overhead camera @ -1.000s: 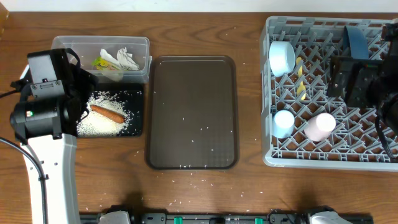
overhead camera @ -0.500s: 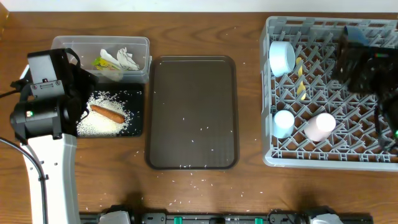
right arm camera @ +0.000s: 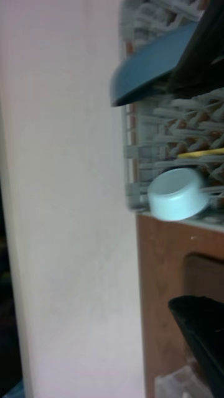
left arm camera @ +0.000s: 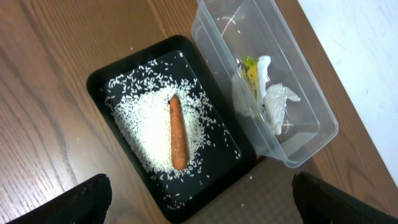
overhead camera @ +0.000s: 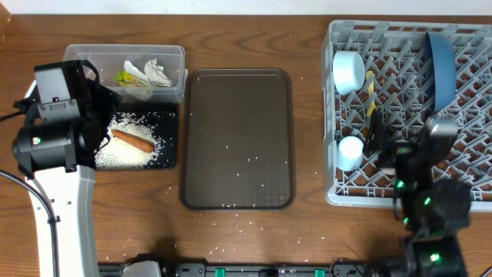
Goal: Sort waste into correct bins and load items into the dishwasher rack
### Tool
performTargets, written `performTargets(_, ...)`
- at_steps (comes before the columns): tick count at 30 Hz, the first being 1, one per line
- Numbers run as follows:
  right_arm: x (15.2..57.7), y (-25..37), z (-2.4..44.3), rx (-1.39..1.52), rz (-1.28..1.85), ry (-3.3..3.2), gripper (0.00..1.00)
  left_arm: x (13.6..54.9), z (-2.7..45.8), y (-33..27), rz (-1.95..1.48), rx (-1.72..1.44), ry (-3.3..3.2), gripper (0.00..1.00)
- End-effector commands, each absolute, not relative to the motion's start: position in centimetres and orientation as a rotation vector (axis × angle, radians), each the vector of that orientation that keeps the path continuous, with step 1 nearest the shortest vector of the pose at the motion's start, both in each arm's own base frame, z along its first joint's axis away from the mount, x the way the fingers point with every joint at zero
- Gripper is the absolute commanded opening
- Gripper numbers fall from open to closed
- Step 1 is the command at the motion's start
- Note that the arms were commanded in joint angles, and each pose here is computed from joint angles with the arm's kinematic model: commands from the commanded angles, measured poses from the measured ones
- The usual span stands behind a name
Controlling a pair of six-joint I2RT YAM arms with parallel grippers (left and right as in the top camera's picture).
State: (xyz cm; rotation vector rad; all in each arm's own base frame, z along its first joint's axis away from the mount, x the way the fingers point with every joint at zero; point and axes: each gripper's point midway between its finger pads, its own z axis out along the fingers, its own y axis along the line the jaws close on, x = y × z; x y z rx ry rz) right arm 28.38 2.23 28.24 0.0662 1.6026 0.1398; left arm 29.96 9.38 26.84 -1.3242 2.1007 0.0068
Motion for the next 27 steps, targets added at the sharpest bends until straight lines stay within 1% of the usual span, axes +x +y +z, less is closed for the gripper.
performTargets(1,26.8,1.7,24.8,0.092,0.145,1.581,0.99,29.9,26.9,9.5,0.022,-1.310,2.107,0.95)
performTargets(5,25.7,1.3,20.5,0.101,0.136,1.591,0.99,29.9,26.9,9.5,0.022,-1.310,2.108,0.95)
performTargets(10,25.3,1.3,17.5,0.101,0.135,1.599,0.99,29.9,26.9,9.5,0.022,-1.310,2.107,0.95)
performTargets(19,24.6,1.5,15.8,0.089,0.144,1.639,0.99,29.9,26.9,9.5,0.022,-1.310,2.108,0.95)
performTargets(27,24.5,2.1,15.7,0.066,0.179,1.644,0.99,29.9,26.9,9.5,0.022,-1.310,2.107,0.95)
